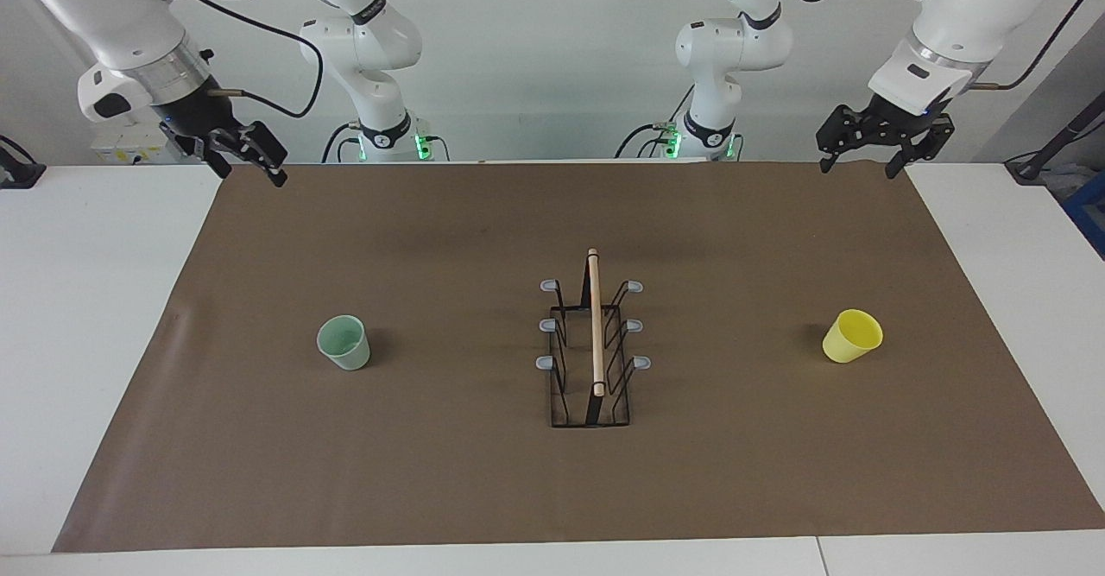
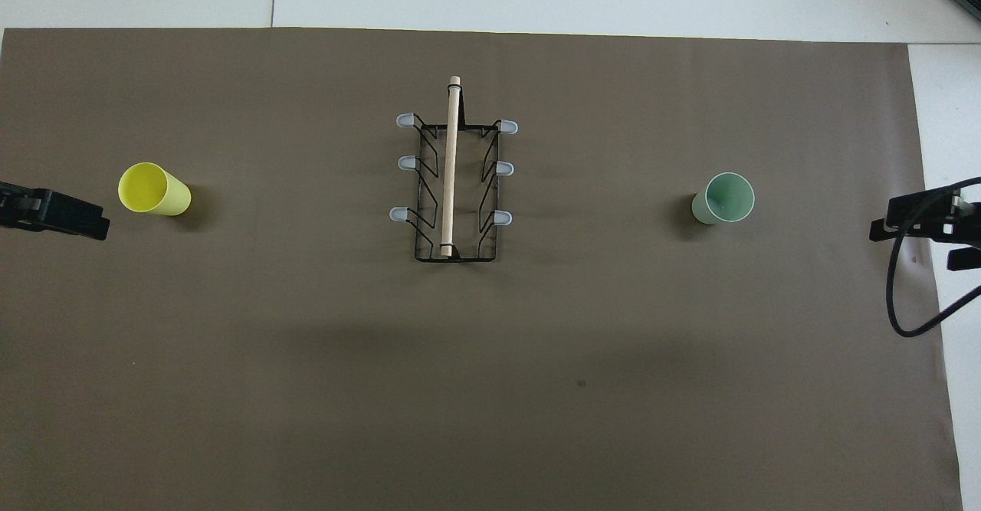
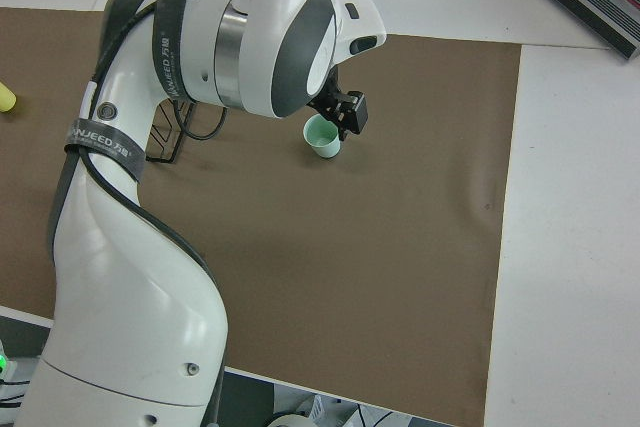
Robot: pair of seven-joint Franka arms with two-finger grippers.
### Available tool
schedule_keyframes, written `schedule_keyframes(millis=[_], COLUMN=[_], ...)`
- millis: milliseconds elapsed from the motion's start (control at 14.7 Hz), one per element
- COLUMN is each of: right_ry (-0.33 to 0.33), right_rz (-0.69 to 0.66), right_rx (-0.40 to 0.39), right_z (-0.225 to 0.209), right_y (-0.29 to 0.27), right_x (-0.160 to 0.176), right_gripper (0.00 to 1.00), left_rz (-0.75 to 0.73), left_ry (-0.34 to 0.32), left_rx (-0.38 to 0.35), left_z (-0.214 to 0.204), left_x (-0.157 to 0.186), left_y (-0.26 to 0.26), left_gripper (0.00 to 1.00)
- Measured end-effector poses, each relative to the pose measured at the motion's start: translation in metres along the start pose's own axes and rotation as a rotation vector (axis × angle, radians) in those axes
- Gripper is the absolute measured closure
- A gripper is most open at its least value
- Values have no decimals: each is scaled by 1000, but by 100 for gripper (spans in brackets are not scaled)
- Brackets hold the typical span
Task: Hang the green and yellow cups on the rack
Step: 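Move both grippers inward toward the yellow and green cups, then grasp the yellow cup with the left gripper while the right gripper grasps the green cup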
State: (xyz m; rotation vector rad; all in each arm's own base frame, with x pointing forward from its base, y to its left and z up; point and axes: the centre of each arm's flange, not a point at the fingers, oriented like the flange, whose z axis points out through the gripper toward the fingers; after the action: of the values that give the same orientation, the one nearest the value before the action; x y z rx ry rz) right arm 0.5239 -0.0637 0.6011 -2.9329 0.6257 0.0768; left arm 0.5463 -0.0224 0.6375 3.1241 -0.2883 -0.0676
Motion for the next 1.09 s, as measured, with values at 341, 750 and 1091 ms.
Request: schedule_keyframes(millis=[341,750,1091], right_ry=[-96,-374,-599], right_rz=[513,961,1150], right_rx=[238,510,644], right_z=[54,138,213], right_y=[29,66,88], right_x=[34,91,117], right_gripper=[0,0,0], left_rz=[-94,-208,-444], left_ry=[-3,43,62], left_rx=[23,14,-114], left_z=[32,94,132], left_x=[63,125,131], left_y=[-59,-115,-165], left_gripper=[0,0,0])
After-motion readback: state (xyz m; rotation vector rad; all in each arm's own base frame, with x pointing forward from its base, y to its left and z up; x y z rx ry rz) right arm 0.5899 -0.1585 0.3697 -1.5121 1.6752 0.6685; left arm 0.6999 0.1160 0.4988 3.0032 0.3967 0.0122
